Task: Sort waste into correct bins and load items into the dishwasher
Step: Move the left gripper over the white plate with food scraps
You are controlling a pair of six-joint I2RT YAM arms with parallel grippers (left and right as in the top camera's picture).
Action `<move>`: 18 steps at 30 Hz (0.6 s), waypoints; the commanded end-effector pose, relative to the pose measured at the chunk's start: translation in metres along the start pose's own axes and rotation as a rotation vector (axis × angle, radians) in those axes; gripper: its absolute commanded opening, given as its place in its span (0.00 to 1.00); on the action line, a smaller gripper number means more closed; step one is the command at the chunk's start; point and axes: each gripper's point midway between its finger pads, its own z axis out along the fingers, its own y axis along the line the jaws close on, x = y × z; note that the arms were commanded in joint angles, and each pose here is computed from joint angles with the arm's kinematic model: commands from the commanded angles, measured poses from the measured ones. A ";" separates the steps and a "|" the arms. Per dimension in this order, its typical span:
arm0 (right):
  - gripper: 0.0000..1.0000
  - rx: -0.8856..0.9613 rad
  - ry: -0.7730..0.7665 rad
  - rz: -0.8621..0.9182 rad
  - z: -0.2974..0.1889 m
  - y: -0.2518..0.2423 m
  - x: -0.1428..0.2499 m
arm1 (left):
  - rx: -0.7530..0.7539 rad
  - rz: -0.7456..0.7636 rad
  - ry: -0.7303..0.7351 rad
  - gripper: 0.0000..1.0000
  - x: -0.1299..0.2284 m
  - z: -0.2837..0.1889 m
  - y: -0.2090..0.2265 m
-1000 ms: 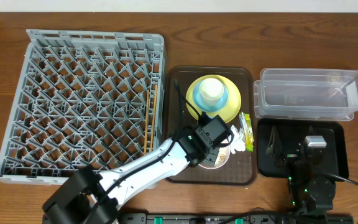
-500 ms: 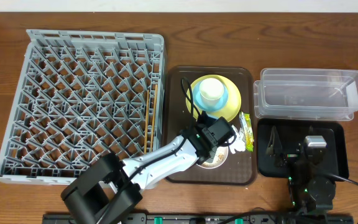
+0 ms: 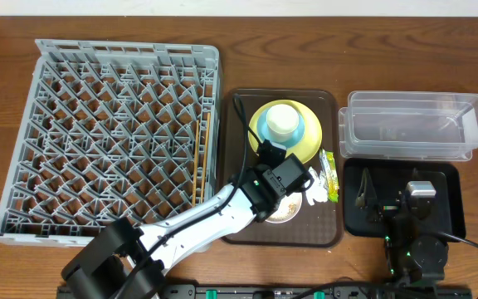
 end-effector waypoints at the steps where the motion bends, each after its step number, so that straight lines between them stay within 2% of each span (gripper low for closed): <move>1: 0.99 -0.005 0.004 -0.013 0.000 0.001 0.001 | 0.107 -0.004 0.024 0.32 0.003 -0.013 -0.014; 6: 0.99 -0.004 0.004 -0.013 0.000 0.001 0.001 | 0.138 -0.016 0.012 0.33 0.000 -0.027 -0.013; 10: 0.99 -0.004 0.004 -0.013 0.000 0.001 0.001 | 0.141 -0.080 -0.009 0.44 -0.008 -0.039 0.000; 15: 0.99 -0.004 0.004 -0.013 0.000 0.001 0.001 | 0.122 -0.216 -0.065 0.57 -0.027 -0.064 0.045; 18: 0.99 -0.004 0.004 -0.013 0.000 0.001 0.001 | 0.095 -0.311 -0.102 0.60 -0.035 -0.078 0.081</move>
